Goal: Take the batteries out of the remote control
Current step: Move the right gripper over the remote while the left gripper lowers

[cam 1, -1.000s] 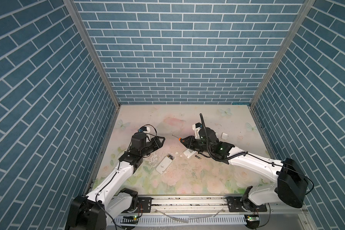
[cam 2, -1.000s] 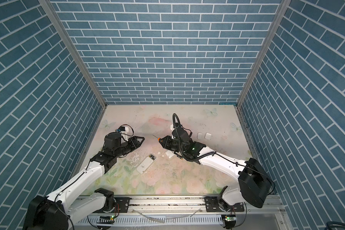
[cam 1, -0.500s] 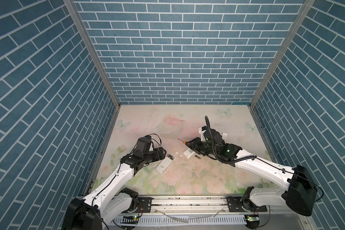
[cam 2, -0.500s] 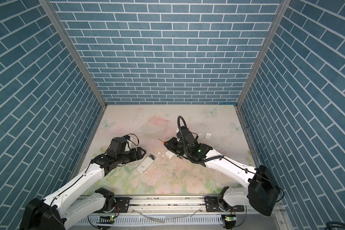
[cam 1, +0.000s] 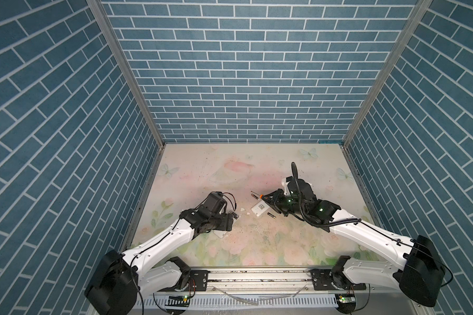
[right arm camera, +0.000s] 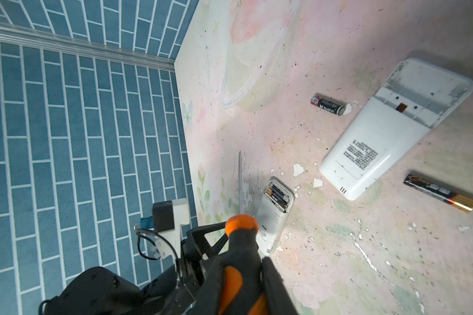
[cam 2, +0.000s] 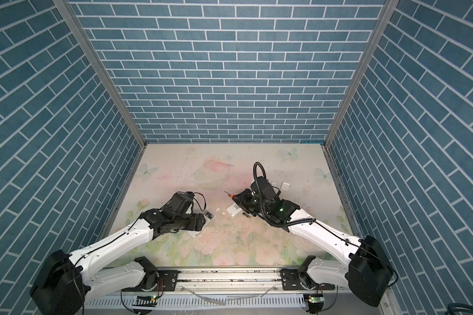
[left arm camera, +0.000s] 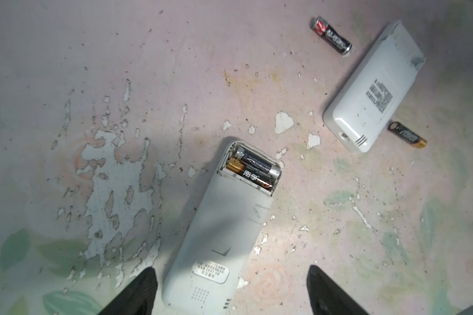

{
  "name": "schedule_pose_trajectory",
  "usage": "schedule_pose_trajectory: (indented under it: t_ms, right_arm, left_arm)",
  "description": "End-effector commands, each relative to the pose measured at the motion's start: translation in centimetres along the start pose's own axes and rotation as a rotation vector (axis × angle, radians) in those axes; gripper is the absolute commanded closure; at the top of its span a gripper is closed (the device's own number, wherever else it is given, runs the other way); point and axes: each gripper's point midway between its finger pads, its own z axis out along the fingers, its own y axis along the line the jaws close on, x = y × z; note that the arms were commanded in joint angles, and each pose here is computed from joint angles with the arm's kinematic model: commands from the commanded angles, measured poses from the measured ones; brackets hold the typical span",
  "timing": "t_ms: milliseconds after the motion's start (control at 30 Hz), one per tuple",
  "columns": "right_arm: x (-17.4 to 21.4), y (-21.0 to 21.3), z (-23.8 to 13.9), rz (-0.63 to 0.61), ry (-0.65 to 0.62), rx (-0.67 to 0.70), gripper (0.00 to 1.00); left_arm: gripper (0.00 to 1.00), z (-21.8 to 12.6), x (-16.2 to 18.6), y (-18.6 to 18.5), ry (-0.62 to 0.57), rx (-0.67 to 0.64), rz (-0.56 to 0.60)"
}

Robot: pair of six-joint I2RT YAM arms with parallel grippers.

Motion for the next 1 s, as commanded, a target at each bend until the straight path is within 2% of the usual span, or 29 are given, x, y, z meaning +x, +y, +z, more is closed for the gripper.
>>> schedule_pose_trajectory:
  t_ms: [0, 233, 500, 967]
  right_arm:
    - [0.1, -0.9, -0.1, 0.040, 0.004, 0.004, 1.00]
    - [0.0, -0.9, 0.0, 0.021, 0.001, 0.010, 1.00]
    - [-0.1, -0.9, 0.2, 0.014, 0.000, 0.014, 1.00]
    - [-0.3, -1.7, 1.0, 0.004, -0.006, 0.045, 1.00]
  left_arm:
    - [0.12, 0.4, 0.5, 0.3, 0.034, -0.055, 0.066]
    - [0.12, 1.5, 1.5, 1.1, 0.089, -0.104, 0.120]
    - [0.13, 2.9, 2.6, 0.9, 0.141, -0.086, 0.120]
    - [0.26, 4.0, 3.9, 1.2, 0.200, -0.108, 0.151]
